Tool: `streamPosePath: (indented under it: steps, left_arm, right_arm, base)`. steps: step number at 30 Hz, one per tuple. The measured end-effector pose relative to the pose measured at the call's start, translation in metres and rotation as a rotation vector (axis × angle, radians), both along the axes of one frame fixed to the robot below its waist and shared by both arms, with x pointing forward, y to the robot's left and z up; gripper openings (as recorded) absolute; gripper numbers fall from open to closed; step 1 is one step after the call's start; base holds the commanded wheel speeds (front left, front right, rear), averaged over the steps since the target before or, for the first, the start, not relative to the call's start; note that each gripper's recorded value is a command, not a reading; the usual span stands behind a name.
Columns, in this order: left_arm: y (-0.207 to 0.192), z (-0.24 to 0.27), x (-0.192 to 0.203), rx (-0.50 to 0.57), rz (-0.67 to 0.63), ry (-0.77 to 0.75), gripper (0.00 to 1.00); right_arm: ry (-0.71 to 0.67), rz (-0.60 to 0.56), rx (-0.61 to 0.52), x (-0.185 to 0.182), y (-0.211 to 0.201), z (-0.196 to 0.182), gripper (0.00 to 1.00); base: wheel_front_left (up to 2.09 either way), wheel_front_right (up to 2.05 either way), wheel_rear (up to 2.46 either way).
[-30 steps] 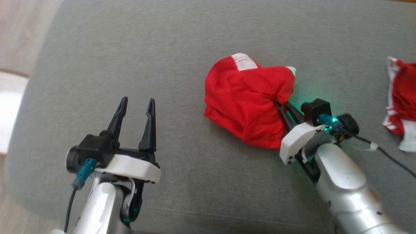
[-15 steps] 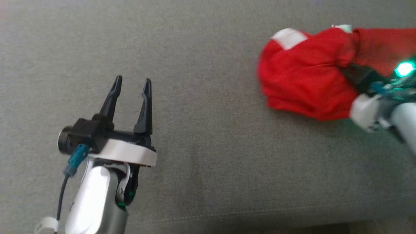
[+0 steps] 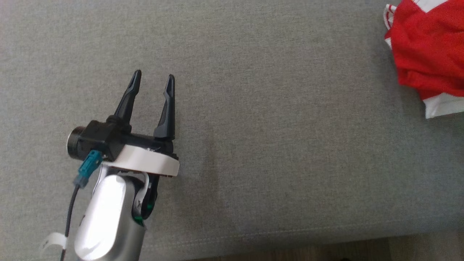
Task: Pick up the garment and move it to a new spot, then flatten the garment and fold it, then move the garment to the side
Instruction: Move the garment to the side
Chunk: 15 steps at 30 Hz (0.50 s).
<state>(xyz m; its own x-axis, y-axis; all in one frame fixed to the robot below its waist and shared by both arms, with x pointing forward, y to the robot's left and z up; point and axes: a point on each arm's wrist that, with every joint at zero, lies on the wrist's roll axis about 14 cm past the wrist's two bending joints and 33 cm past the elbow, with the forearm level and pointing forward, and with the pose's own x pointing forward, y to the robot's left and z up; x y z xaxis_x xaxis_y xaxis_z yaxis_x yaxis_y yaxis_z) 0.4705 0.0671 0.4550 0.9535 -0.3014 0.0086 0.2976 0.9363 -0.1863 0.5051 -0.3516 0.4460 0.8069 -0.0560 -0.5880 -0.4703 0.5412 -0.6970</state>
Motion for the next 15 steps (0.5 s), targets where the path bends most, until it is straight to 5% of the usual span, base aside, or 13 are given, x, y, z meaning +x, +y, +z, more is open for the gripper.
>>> streamPosePath:
  steps: [15]
  left_arm:
    - [0.006,-0.005,0.01,-0.004,0.016,0.005,1.0]
  right_arm:
    - [-0.018,-0.072,-0.065,0.016,-0.018,0.007,0.0]
  base:
    - [0.0,0.0,0.0]
